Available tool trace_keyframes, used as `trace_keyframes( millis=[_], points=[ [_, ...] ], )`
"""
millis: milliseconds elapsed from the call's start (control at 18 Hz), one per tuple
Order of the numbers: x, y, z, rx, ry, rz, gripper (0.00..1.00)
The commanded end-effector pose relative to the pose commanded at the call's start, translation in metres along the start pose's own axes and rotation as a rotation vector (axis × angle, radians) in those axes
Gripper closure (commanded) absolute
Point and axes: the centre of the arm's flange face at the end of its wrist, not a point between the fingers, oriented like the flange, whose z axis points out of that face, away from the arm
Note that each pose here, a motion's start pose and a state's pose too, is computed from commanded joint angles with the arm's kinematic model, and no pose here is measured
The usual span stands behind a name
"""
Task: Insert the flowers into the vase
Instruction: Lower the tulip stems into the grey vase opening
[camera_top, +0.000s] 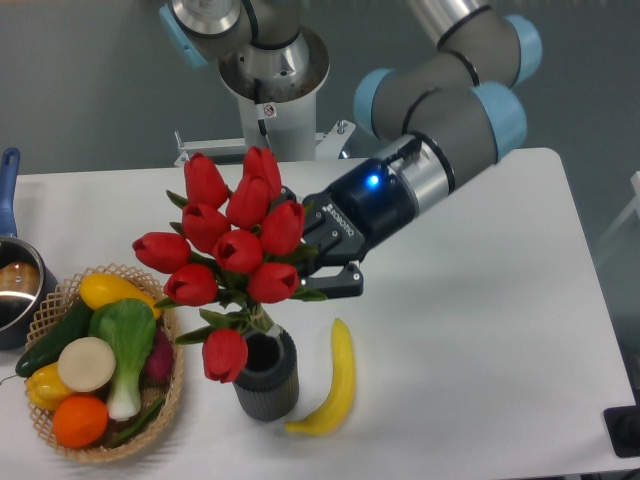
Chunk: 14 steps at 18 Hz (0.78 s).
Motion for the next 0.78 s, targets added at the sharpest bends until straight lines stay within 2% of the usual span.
trace_keyframes(
  millis=[778],
  points=[
    [0.004, 0.043, 0.001, -0.002, 0.001, -0.072, 0.73]
  ],
)
